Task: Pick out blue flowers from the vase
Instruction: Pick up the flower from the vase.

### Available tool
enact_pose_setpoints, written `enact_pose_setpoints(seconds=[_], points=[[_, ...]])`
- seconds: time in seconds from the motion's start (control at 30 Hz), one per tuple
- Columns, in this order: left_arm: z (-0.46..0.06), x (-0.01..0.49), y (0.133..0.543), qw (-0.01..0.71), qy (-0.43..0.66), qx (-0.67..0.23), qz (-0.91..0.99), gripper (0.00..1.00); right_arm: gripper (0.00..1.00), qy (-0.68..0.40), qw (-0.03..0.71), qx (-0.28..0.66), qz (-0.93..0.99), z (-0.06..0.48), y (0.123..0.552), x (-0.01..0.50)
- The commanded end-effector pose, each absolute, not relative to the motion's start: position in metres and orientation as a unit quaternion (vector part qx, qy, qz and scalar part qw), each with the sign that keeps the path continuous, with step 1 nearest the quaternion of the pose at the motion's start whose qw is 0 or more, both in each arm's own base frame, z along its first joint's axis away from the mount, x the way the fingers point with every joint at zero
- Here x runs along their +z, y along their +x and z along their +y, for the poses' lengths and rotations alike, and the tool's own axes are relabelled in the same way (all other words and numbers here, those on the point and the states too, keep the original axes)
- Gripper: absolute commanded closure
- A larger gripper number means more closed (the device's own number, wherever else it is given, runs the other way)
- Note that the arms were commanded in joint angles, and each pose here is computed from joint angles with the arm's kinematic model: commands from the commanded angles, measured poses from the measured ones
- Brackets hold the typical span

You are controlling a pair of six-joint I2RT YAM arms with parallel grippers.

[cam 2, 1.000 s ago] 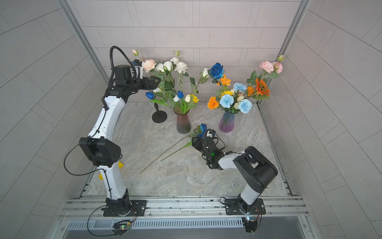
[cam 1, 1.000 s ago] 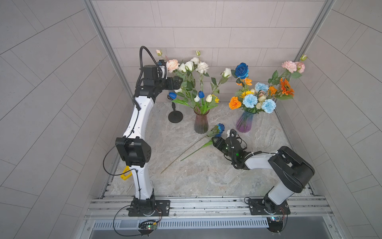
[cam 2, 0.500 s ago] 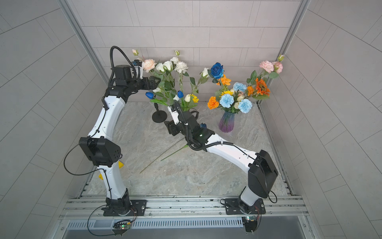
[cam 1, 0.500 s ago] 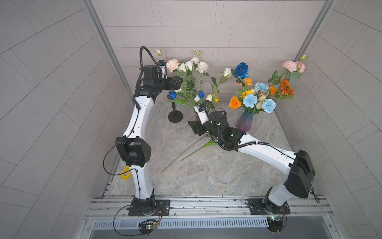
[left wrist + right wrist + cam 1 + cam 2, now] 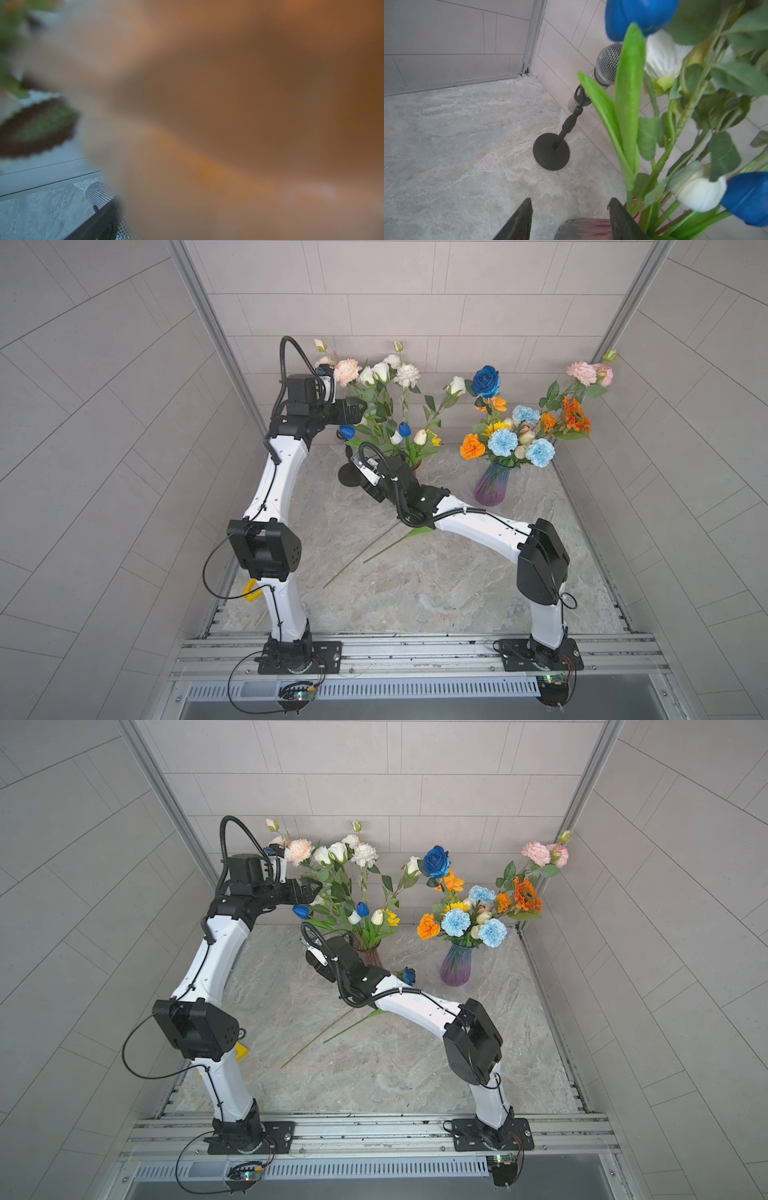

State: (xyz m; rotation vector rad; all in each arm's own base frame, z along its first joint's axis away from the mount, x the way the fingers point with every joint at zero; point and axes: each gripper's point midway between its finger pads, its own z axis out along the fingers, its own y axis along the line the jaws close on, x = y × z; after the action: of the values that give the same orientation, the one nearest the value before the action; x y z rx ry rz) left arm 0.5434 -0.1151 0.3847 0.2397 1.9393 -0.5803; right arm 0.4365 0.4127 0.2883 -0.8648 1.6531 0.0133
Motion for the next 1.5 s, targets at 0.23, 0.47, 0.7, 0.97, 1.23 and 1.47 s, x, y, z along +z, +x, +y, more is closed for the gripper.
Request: enact_pose_setpoints(seconds=[0.23,0.47,0.7,0.97,1.23,1.47], points=[[-0.117,0.391,0.525,0.528,0.115,-0.240,0.806,0.00,0.43,-0.353,0.636,-0.041,0.685,0.422,0.462,0.315],[-0.117,0.390,0.526,0.526,0.118,-0.237,0.808,0.00,0.76,-0.344,0.641,-0.055,0.684,0.429,0.474,0.318],[-0.116,0.387,0.525,0.522,0.116,-0.236,0.811,0.00,0.88,-0.331,0.656,-0.060,0.676,0.415,0.466,0.342],[-0.109,0.390,0.525,0.531,0.117,-0.217,0.811,0.00,0.94,-0.295,0.686,-0.008,0.665,0.389,0.440,0.383],[-0.102,0.397,0.522,0.536,0.111,-0.216,0.808,0.00,0.84,-0.280,0.687,0.040,0.669,0.368,0.436,0.396],[-0.105,0.398,0.524,0.535,0.108,-0.231,0.806,0.00,0.44,-0.313,0.677,0.054,0.664,0.392,0.445,0.382]])
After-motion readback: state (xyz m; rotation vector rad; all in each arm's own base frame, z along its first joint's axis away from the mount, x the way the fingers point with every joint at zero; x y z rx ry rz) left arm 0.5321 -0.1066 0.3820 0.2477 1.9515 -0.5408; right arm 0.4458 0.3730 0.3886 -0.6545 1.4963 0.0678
